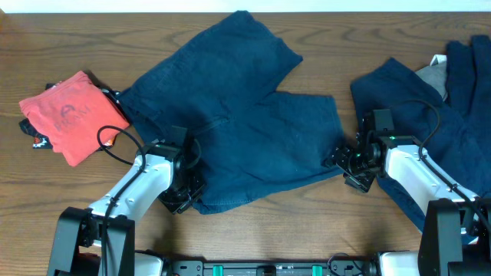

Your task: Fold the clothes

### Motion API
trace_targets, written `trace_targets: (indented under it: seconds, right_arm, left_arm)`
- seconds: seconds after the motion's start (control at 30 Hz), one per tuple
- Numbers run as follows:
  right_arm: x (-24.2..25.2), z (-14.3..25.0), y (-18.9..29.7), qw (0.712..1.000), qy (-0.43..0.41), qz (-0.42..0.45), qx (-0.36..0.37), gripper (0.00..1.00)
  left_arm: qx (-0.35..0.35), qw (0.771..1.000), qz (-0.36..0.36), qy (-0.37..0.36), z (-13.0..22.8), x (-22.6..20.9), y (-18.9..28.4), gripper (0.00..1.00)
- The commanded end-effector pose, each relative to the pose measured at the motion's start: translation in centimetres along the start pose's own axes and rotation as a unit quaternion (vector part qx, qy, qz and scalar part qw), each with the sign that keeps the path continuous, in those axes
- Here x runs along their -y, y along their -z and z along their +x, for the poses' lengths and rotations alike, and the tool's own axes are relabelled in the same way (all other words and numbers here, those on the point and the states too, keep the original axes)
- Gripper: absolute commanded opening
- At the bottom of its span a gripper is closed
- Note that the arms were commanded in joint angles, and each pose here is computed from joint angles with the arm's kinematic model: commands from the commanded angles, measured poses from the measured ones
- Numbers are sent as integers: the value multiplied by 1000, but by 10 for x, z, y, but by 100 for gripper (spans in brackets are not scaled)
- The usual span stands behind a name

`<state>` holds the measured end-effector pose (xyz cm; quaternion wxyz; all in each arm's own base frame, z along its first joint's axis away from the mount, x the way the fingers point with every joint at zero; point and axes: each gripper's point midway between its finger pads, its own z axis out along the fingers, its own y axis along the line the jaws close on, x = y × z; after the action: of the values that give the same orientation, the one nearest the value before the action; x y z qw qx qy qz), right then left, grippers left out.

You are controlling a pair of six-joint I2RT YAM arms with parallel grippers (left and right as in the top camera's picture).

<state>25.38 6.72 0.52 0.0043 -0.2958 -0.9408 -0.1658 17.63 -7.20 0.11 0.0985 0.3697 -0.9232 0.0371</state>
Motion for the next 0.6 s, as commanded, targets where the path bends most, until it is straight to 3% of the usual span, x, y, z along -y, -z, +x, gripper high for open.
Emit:
trace_targets:
  seconds: [0.0,0.1,0.23,0.37,0.57]
  right_arm:
    - [8,-10,-3,999,-16,26,32,69]
    - [1,-21,-3,998,-9,13,56,45]
    - [1,-26,-3,998,-6,14,68,29]
    - [5,-22,-5,998,-8,18,62,1]
    - [12,-18,7,998,-10,25,59,1]
  left_arm:
    - [2,1000,-8,-11,0,-4,-1,15]
    - [2,1000,-8,-11,0,-4,-1,13]
    - [6,1000,-3,-12,0,-3,1,11]
    - [17,1000,13,-17,-1,1,8,9]
    - [41,996,55,-51,3,5,32,6]
